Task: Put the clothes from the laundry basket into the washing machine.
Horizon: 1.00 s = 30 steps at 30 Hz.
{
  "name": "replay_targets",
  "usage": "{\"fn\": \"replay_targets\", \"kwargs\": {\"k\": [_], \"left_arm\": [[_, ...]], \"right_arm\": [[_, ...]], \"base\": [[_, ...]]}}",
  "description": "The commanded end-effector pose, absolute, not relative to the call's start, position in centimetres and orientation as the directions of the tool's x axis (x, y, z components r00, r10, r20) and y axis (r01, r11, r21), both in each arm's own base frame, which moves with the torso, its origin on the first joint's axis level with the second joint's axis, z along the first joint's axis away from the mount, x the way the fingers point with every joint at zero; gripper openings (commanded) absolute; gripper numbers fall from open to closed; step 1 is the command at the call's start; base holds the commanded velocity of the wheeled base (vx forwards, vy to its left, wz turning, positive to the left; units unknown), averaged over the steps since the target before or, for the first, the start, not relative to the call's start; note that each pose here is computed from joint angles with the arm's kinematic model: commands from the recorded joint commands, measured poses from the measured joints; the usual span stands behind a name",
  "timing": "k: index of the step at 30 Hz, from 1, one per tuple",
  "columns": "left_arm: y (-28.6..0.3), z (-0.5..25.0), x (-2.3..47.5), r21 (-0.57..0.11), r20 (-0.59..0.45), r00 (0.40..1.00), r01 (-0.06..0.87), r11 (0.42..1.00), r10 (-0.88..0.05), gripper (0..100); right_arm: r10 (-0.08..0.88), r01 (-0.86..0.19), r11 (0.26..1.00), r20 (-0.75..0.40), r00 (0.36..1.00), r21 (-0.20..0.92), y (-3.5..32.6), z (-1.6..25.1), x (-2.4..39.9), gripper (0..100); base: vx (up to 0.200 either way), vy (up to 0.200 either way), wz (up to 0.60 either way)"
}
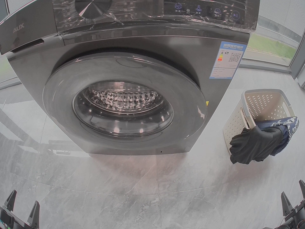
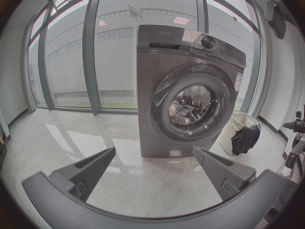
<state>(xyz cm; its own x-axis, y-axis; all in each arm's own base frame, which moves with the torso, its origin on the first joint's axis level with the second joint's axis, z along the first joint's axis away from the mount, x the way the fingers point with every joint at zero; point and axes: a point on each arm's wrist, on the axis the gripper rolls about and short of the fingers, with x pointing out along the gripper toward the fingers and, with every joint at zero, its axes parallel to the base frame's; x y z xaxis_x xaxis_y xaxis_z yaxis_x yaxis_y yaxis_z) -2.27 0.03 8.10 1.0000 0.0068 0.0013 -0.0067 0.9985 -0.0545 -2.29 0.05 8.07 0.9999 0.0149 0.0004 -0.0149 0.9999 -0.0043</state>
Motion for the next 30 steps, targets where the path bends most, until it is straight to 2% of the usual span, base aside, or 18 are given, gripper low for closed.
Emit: {"fn": "replay_targets", "kwargs": {"k": [1, 3, 26, 30], "left_arm": [[0.03, 7.65, -2.21, -0.055, -0.006, 1.000, -0.010, 0.998, 0.009, 100], [0.03, 7.63, -2.21, -0.055, -0.008, 1.000, -0.008, 0.998, 0.008, 100], [0.04, 7.63, -2.21, -0.057, -0.008, 1.000, -0.013, 0.998, 0.012, 100], [0.04, 7.65, -2.21, -0.057, -0.006, 1.000, -0.013, 0.998, 0.012, 100]], "right_arm": [[0.017, -0.017, 1.000, -0.002, 1.000, -0.002, 0.05, 7.58, -2.28, 100], [0.017, -0.017, 1.000, -0.002, 1.000, -0.002, 0.05, 7.58, -2.28, 100], [0.017, -0.017, 1.000, -0.003, 1.000, -0.001, 0.05, 7.58, -2.27, 100], [0.017, -0.017, 1.000, -0.002, 1.000, -0.002, 0.05, 7.58, -2.28, 100]], "base": [[0.000, 0.000, 0.60], [0.000, 0.000, 0.60], [0.000, 0.000, 0.00], [0.000, 0.200, 0.00]]}}
